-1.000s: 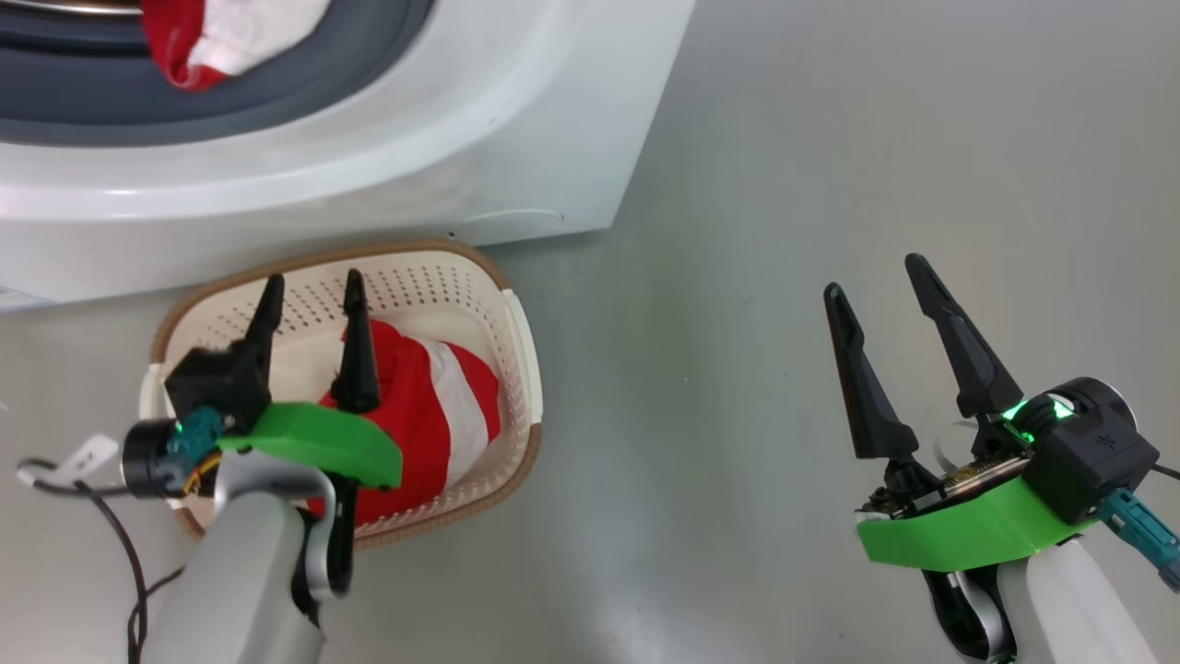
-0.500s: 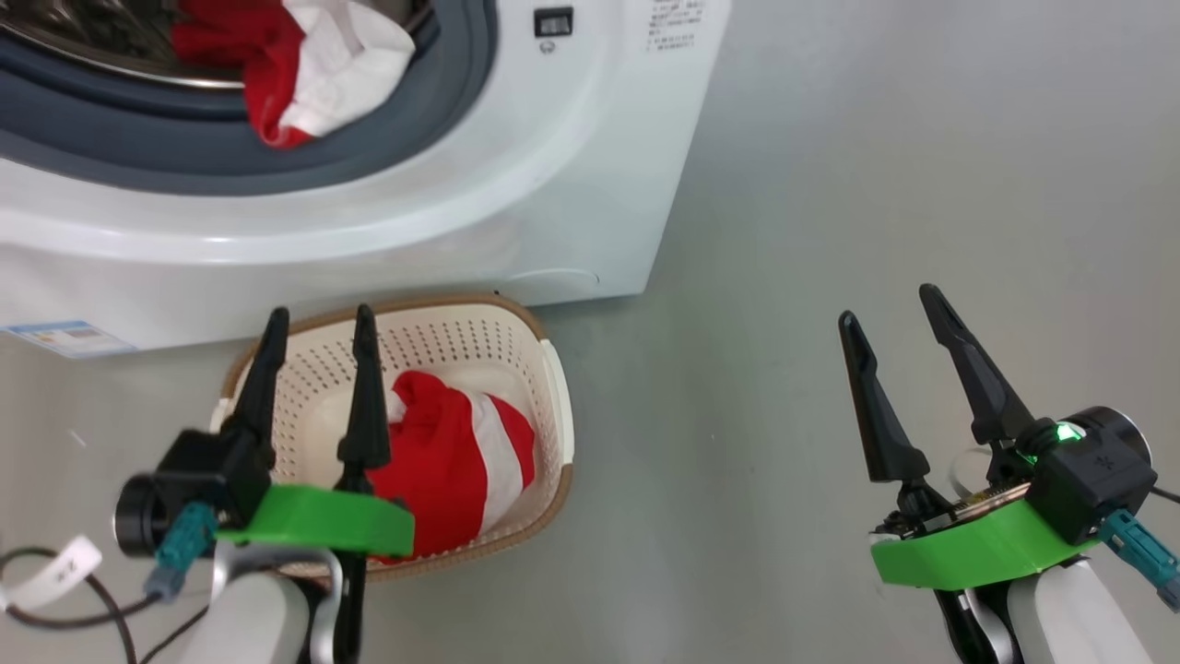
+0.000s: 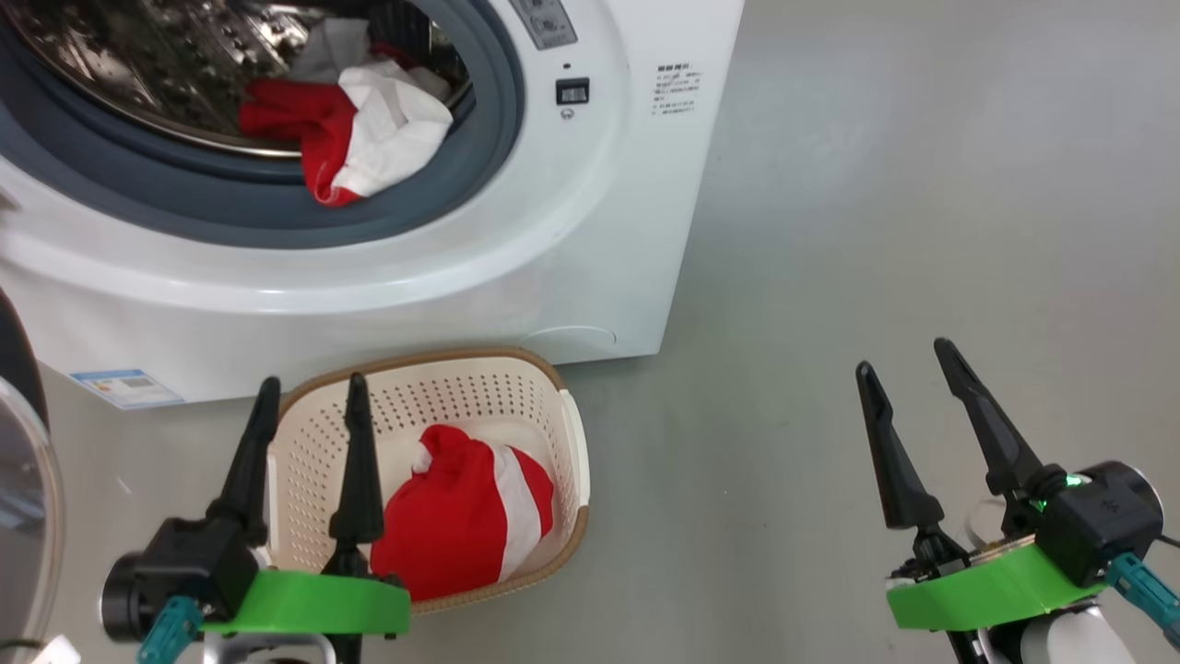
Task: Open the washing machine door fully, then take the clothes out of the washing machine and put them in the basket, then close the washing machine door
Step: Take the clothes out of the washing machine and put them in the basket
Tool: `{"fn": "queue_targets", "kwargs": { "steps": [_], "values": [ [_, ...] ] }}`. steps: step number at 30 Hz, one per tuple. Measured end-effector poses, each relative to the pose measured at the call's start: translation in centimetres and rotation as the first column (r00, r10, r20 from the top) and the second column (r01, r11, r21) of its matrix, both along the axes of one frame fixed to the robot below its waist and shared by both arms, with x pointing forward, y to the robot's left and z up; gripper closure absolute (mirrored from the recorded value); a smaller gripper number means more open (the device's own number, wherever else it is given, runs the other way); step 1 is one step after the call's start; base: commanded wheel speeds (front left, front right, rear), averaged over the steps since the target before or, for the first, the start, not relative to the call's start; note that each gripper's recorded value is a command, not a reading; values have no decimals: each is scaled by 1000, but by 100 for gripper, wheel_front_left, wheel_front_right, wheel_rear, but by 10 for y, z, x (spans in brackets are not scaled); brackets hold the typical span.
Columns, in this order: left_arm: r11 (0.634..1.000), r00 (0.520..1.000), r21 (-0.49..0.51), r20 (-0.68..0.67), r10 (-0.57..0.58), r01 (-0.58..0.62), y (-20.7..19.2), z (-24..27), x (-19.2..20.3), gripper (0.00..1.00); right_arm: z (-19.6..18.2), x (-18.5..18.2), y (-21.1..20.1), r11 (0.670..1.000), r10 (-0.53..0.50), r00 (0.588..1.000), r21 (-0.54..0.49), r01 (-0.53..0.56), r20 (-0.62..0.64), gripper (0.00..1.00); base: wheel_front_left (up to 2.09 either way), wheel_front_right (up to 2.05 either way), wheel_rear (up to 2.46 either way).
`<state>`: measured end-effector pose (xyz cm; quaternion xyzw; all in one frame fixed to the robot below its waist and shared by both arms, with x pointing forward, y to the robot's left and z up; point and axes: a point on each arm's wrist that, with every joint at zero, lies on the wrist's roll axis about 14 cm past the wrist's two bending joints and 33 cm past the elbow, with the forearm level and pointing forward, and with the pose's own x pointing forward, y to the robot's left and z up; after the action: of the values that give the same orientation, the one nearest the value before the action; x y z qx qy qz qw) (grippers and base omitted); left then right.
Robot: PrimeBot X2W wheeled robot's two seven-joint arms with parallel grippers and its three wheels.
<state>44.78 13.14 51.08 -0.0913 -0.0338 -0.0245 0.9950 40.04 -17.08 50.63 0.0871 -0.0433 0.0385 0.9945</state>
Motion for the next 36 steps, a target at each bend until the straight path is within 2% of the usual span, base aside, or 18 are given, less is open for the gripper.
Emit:
{"fn": "queue_targets", "kwargs": {
  "steps": [17, 36],
  "values": [
    [999, 999, 33, 12, 38, -38, 19, 19, -45, 0, 15, -39, -11, 999, -38, 999, 0, 38, 26, 0, 0, 0, 0],
    [999, 999, 18, -1, 44, -44, 22, 20, -75, 0, 29, -66, -17, 998, -62, 996, -18, 63, 58, 0, 0, 0, 0]
  ]
}}
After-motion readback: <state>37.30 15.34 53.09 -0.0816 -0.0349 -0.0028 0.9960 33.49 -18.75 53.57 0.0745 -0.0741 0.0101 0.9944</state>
